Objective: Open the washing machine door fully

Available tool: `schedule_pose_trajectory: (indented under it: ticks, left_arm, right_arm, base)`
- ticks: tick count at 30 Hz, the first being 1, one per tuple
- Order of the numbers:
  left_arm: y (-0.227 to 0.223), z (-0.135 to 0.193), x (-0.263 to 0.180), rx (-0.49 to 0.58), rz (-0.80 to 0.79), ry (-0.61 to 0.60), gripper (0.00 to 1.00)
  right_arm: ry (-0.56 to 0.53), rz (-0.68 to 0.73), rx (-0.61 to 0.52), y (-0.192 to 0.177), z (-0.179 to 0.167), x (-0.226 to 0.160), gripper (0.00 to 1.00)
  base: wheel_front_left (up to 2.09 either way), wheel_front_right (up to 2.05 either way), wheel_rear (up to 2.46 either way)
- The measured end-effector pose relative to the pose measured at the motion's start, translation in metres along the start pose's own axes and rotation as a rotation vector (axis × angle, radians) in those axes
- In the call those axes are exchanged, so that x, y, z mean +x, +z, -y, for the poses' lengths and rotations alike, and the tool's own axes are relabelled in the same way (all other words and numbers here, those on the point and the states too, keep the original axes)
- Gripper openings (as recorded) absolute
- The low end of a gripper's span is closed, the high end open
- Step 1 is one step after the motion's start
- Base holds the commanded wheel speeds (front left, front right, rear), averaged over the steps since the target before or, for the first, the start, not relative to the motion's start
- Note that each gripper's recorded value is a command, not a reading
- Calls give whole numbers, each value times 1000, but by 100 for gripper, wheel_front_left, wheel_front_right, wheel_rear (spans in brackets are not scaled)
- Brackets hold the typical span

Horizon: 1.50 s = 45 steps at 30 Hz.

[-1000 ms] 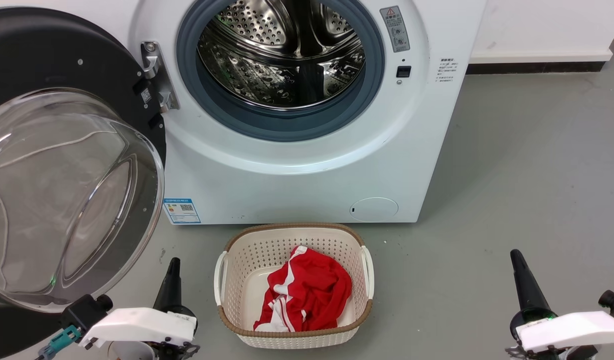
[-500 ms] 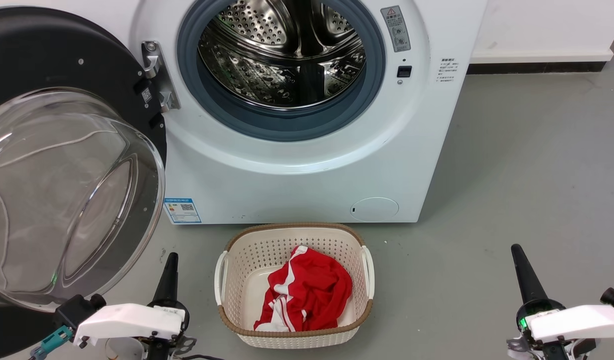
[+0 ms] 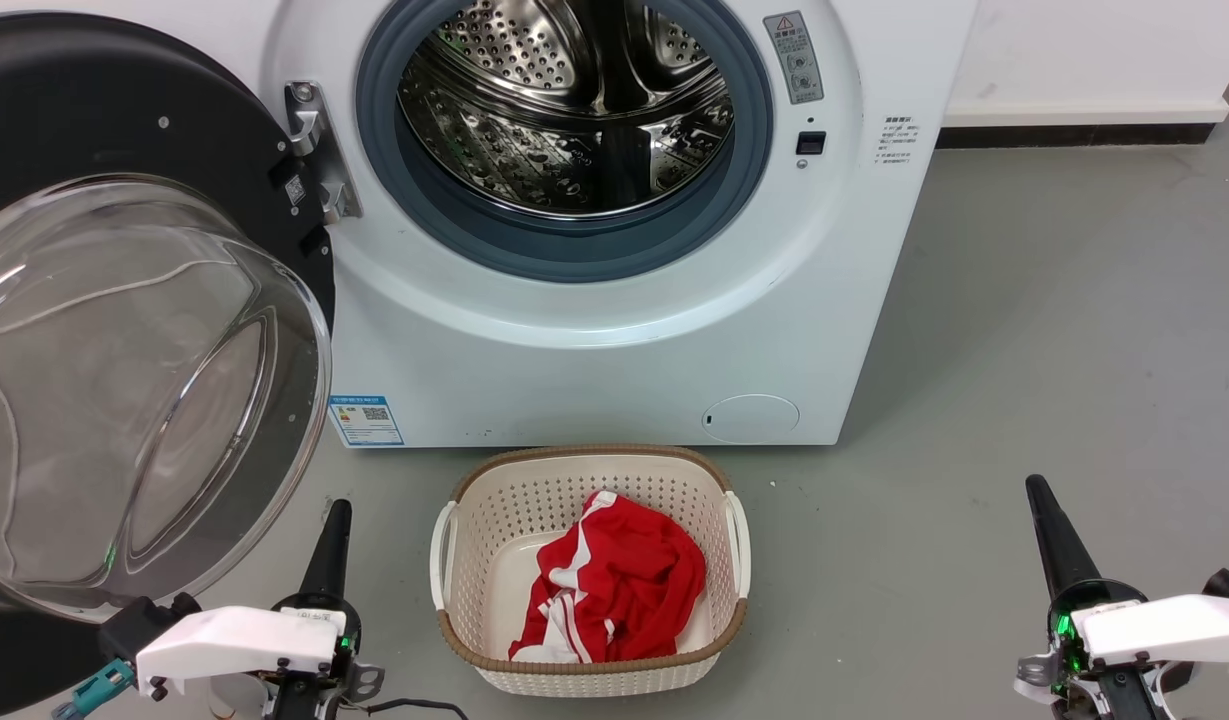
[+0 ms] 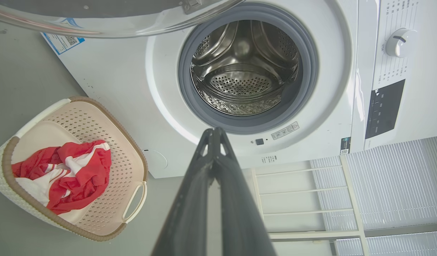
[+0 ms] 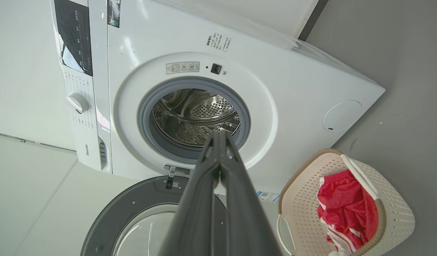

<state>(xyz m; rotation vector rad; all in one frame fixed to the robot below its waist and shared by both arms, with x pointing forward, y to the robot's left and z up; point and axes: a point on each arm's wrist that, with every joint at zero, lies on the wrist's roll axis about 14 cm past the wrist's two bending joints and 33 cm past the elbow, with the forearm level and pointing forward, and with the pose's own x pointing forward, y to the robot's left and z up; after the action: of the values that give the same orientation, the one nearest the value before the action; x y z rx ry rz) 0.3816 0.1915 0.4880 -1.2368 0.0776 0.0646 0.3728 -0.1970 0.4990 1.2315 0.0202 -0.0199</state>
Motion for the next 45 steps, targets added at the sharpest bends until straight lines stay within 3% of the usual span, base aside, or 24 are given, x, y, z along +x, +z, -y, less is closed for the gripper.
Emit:
schedule_pose_trajectory:
  ticks: [45]
  left_arm:
    - [14,13,5,-336,7,-86,0]
  right_arm:
    - [16,0,340,5,-4,14,0]
  base:
    - [0,0,0]
